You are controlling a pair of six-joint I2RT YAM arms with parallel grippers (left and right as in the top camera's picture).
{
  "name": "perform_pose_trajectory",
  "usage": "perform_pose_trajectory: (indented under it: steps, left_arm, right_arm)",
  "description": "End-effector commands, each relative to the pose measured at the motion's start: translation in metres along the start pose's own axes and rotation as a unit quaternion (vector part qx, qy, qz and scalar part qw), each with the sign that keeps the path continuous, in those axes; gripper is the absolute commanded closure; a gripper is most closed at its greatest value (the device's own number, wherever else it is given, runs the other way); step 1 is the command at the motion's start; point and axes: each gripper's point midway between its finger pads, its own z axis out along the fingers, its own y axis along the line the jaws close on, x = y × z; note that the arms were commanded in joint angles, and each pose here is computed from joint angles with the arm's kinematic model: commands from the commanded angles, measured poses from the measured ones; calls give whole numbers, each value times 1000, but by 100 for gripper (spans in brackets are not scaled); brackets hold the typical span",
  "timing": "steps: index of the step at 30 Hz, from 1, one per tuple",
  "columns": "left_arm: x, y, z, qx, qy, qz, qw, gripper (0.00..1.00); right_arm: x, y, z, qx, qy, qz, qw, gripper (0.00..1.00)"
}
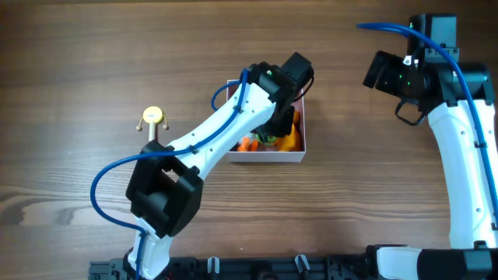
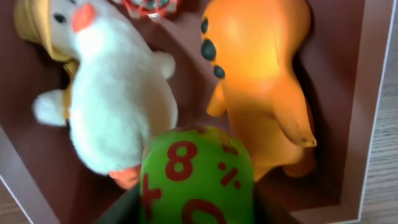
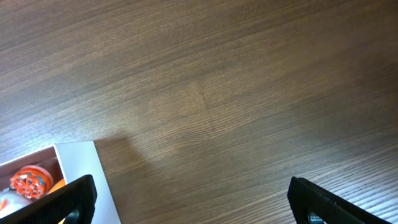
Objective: Pack container
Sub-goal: 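Carry the green ball into the box with the left gripper and release, then lower the left gripper onto the yellow paddle drum handle and grasp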
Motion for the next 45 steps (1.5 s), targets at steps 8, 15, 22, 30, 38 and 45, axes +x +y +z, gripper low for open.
perform_pose_trajectory:
  steps: [8,15,22,30,38,45]
  left_arm:
    - [10,1,5,-4,23,-2,1000,14]
    - [3,7,-13,6,4,-12,1000,10]
    - [-1,112,-111,-23,-63,-79,995,7]
    - [25,231,-140,-56,-48,-179,981,10]
    - [54,280,-74,-70,18,-236,969,10]
    - [58,278,-3,-3,13,-229,973,10]
  right_arm:
    - [0,2,2,-4,3,3,1000,0]
    - [0,2,2,-4,3,4,1000,0]
    - [0,2,2,-4,3,4,1000,0]
    - [0,2,2,-4,3,3,1000,0]
    - [0,2,2,-3,2,3,1000,0]
    - [0,2,2,-3,2,3,1000,0]
